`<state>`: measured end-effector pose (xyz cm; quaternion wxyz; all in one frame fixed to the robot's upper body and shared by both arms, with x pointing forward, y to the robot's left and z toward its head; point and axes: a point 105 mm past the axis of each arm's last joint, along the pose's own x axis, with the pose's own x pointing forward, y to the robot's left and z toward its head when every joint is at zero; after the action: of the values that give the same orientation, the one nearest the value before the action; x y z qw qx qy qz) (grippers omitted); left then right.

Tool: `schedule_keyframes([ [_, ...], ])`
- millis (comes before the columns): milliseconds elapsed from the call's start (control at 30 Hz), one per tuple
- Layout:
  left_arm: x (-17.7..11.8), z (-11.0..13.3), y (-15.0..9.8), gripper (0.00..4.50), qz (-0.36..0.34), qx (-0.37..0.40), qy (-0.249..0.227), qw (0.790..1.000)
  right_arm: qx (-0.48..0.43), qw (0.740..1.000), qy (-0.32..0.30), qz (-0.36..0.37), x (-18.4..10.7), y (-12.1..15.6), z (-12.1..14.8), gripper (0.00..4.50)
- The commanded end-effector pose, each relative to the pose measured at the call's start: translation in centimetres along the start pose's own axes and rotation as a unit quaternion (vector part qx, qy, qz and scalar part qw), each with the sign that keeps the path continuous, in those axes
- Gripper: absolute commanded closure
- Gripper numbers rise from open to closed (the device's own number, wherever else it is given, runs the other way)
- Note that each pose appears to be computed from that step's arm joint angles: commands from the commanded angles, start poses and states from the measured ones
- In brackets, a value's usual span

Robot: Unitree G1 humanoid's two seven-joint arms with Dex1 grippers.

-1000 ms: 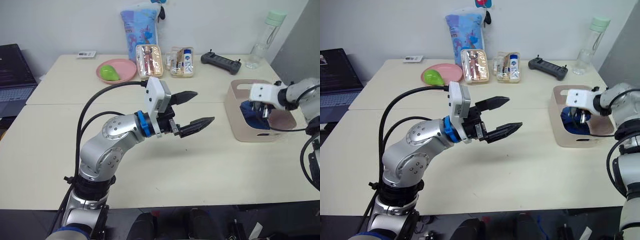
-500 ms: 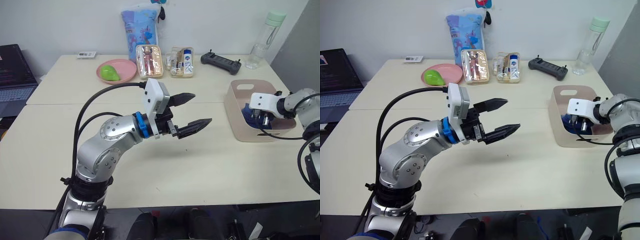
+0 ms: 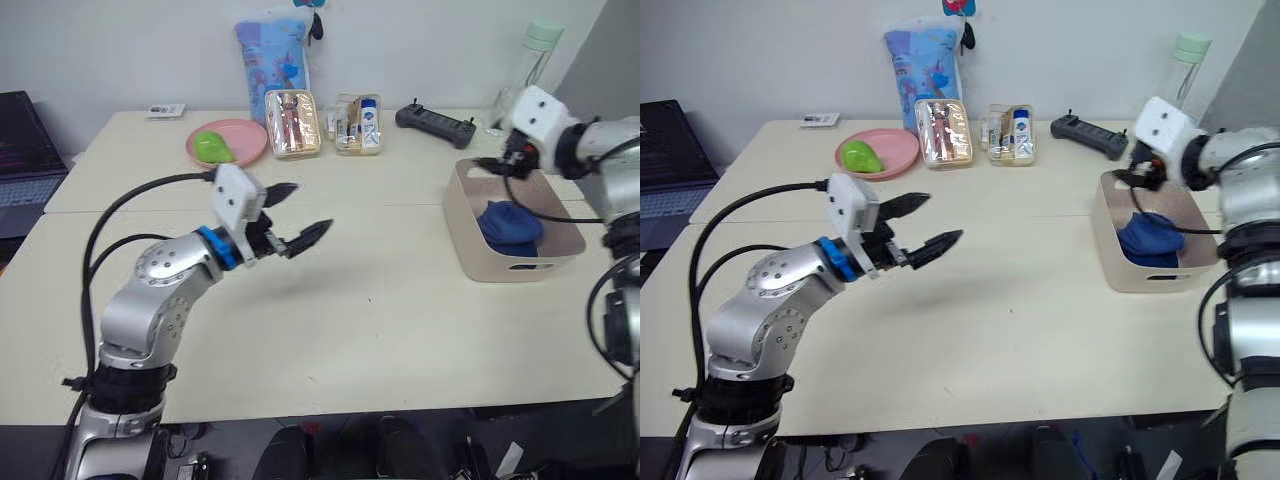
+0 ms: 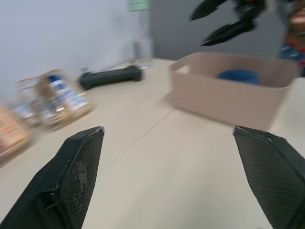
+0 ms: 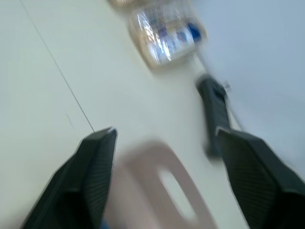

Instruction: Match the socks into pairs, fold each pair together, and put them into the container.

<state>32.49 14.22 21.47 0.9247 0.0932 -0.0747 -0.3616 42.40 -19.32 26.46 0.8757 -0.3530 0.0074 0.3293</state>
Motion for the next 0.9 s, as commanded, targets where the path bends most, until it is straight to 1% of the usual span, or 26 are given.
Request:
schedule_keyframes([
  [33,-2.7,-0.3,1.7,0.0,0.076,0.011,-0.004,0.997,0.077,0.993,-0.093,0.013,1.3,4.5,3.2,0.04],
  [100,-3.8,-1.7,1.6,0.0,0.107,-0.006,0.005,0.994,0.094,0.99,-0.104,0.022,2.1,8.3,3.0,0.04],
  [167,-4.6,-2.7,1.4,0.0,0.126,-0.015,0.012,0.992,0.105,0.988,-0.113,0.011,2.3,10.0,3.1,0.04],
  [200,-5.1,-3.5,1.1,0.0,0.14,-0.021,0.018,0.99,0.127,0.984,-0.127,0.008,2.7,11.3,3.0,0.04],
  [267,-6.1,-5.2,0.7,0.0,0.189,-0.025,0.033,0.981,0.171,0.978,-0.118,0.002,3.2,14.1,1.5,0.04],
  [300,-6.5,-5.6,0.6,0.0,0.206,-0.027,0.037,0.977,0.178,0.978,-0.111,0.003,3.3,15.2,0.9,0.04],
  [333,-7.1,-6.9,0.1,0.0,0.223,-0.037,0.051,0.973,0.174,0.98,-0.096,0.004,3.1,17.1,-0.6,0.04],
  [367,-7.5,-7.7,-0.4,0.0,0.232,-0.044,0.06,0.97,0.169,0.982,-0.088,0.006,2.8,18.4,-1.5,0.04],
  [400,-8.1,-8.5,-0.7,0.0,0.244,-0.051,0.068,0.966,0.184,0.98,-0.078,-0.005,2.5,19.4,-2.5,0.04],
  [500,-9.4,-10.2,-1.4,0.0,0.259,-0.06,0.085,0.96,0.193,0.979,-0.062,-0.022,1.7,21.1,-4.2,0.04],
  [567,-10.0,-10.9,-1.9,0.0,0.265,-0.052,0.101,0.958,0.196,0.978,-0.057,-0.034,1.1,21.7,-4.9,0.04],
  [633,-10.2,-11.3,-2.3,0.0,0.267,-0.047,0.109,0.956,0.205,0.976,-0.059,-0.05,0.6,21.7,-5.2,0.04],
  [800,-9.8,-11.7,-2.7,0.0,0.262,-0.043,0.108,0.958,0.215,0.971,-0.07,-0.079,0.1,20.7,-4.9,0.04],
  [900,-9.4,-11.7,-2.8,0.0,0.255,-0.04,0.107,0.96,0.217,0.97,-0.07,-0.08,0.2,20.6,-4.8,0.04],
])
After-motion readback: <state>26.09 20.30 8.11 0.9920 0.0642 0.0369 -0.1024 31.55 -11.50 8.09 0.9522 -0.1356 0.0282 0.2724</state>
